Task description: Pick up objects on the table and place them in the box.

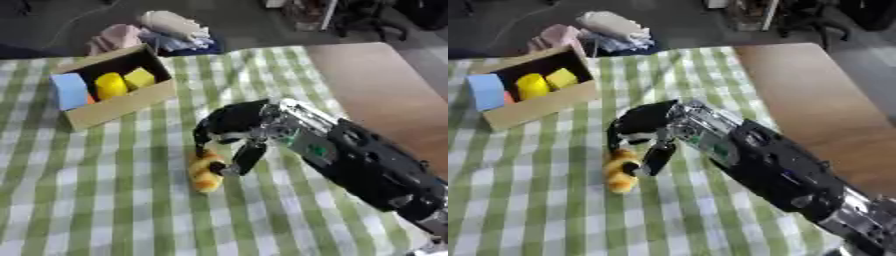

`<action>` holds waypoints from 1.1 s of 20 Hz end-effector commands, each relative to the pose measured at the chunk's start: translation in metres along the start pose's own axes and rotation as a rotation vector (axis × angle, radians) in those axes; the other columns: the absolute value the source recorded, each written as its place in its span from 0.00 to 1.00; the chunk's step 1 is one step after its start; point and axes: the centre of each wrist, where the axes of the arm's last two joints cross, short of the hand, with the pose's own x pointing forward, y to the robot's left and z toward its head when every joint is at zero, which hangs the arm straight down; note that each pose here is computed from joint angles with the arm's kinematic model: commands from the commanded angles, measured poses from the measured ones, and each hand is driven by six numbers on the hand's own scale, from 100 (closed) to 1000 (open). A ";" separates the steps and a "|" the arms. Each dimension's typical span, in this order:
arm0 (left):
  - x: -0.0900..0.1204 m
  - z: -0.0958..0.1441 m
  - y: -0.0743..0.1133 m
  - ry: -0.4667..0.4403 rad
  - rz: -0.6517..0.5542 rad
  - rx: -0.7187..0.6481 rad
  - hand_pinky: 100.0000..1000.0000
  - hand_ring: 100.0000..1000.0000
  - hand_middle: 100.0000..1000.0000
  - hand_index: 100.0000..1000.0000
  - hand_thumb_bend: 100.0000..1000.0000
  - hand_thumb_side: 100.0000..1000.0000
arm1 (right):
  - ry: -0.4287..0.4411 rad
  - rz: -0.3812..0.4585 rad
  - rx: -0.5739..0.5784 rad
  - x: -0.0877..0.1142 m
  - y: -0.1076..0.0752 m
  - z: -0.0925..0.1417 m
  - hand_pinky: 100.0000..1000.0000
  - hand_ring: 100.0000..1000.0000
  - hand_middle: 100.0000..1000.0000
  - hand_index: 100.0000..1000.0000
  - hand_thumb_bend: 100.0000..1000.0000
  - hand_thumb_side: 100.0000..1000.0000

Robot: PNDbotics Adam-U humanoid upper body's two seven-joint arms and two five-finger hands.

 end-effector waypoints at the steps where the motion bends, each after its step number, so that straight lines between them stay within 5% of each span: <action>1: 0.006 -0.005 0.007 -0.035 -0.012 0.005 0.68 0.52 0.58 0.79 0.14 0.62 | 0.036 0.015 -0.063 -0.011 -0.026 0.016 0.78 0.73 0.63 0.33 0.00 0.15; 6: 0.007 -0.006 0.005 -0.044 -0.003 -0.004 0.68 0.52 0.58 0.79 0.14 0.62 | 0.132 -0.073 -0.194 -0.036 -0.063 0.027 0.77 0.72 0.62 0.33 0.00 0.13; 12: 0.010 -0.008 0.000 -0.061 0.027 -0.033 0.68 0.52 0.58 0.79 0.14 0.62 | 0.293 -0.110 -0.366 -0.075 -0.092 0.013 0.76 0.71 0.61 0.33 0.00 0.11; 22: 0.015 -0.009 -0.014 -0.081 0.097 -0.092 0.68 0.52 0.58 0.79 0.14 0.62 | 0.592 -0.124 -0.606 -0.112 -0.067 -0.039 0.72 0.69 0.59 0.33 0.00 0.11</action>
